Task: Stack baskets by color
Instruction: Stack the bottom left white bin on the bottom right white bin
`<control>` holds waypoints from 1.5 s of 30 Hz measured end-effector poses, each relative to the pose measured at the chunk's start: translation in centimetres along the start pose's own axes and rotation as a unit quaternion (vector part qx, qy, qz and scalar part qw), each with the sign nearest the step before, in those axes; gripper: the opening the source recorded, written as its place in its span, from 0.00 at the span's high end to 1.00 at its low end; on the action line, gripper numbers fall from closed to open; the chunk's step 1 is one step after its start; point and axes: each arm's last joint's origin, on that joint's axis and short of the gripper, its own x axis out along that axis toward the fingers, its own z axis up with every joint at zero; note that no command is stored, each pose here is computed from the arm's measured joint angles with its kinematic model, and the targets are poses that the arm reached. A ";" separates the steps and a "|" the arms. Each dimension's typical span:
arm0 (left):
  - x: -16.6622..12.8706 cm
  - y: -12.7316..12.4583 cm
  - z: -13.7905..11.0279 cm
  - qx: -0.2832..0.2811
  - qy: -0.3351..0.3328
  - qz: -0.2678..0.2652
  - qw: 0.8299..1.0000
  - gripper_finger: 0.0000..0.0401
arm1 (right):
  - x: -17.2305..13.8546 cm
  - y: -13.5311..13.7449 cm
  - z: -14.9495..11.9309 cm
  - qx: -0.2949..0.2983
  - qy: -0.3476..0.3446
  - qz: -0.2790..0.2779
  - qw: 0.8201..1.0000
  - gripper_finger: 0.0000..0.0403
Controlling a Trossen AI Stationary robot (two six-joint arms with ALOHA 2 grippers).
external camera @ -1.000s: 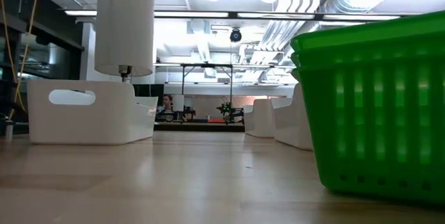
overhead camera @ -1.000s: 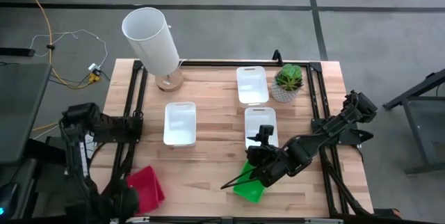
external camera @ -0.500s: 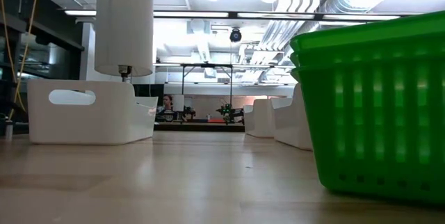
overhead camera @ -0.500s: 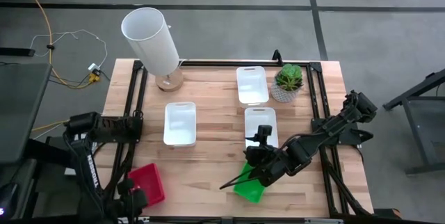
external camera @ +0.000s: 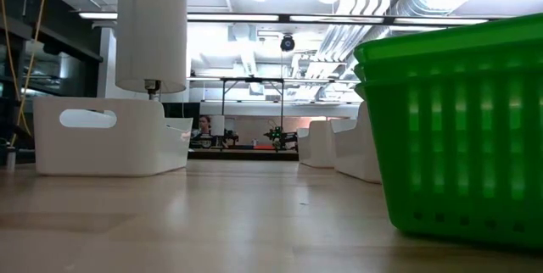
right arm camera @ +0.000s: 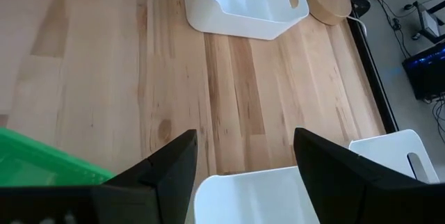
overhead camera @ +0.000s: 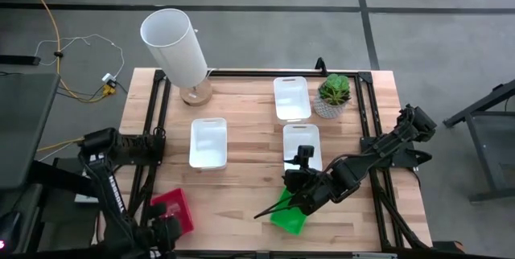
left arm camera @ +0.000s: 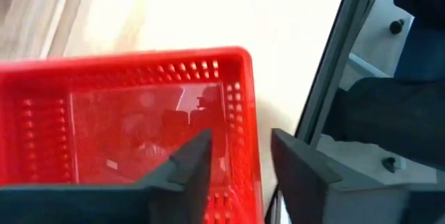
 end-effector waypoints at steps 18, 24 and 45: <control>-3.6 4.3 10.6 0.163 -0.256 0.076 0.950 0.53 | -2.2 -0.9 -1.3 -0.021 0.032 -0.003 0.999 0.44; -2.2 7.4 14.9 0.174 -0.286 0.060 0.940 0.54 | -3.0 -0.7 -2.4 -0.017 0.057 -0.019 0.998 0.44; 3.2 18.5 11.2 0.140 -0.559 -0.207 0.791 0.60 | 0.5 -3.0 -10.7 0.192 -0.230 0.035 0.953 0.44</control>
